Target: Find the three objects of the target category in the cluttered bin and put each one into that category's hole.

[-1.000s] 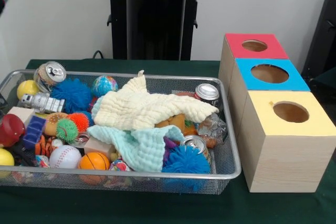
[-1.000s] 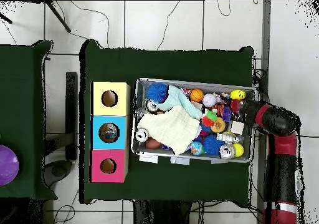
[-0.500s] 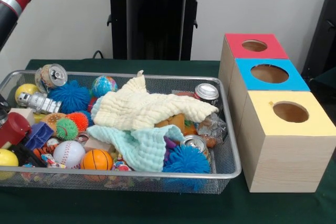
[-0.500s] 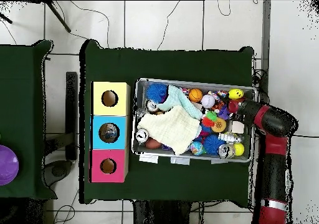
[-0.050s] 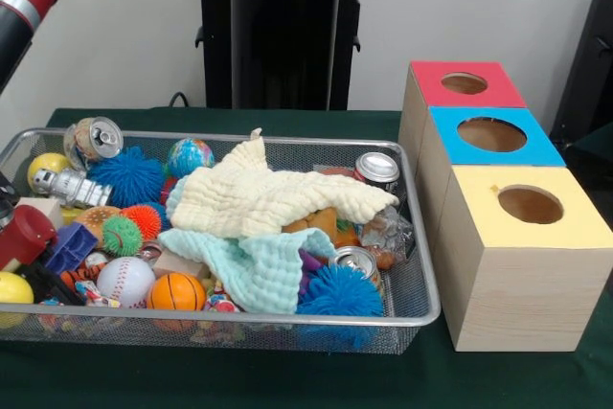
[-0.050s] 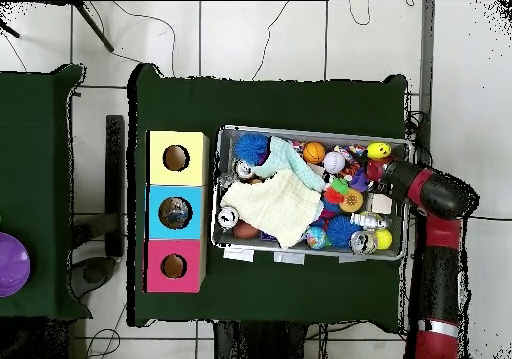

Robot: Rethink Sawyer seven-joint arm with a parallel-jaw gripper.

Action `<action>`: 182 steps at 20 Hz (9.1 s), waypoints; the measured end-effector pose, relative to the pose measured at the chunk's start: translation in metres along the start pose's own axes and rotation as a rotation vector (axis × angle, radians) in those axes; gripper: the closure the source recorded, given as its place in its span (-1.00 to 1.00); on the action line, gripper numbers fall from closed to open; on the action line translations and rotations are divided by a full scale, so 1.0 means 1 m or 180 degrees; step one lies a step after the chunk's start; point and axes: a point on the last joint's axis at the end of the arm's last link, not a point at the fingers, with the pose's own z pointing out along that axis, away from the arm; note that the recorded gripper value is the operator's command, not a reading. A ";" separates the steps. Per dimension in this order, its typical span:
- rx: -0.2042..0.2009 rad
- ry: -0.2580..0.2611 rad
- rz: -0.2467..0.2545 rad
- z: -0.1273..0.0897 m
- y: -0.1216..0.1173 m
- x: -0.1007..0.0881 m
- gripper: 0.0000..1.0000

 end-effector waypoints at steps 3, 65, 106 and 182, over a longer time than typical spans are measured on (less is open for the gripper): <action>-0.0006 -0.0017 0.0002 0.000 0.000 0.000 1.00; 0.2632 0.0670 -0.0580 0.011 0.125 -0.022 1.00; 0.2874 0.0739 -0.1032 -0.006 0.298 -0.048 -1.00; 0.2435 0.0398 -0.0684 0.051 0.138 0.073 -1.00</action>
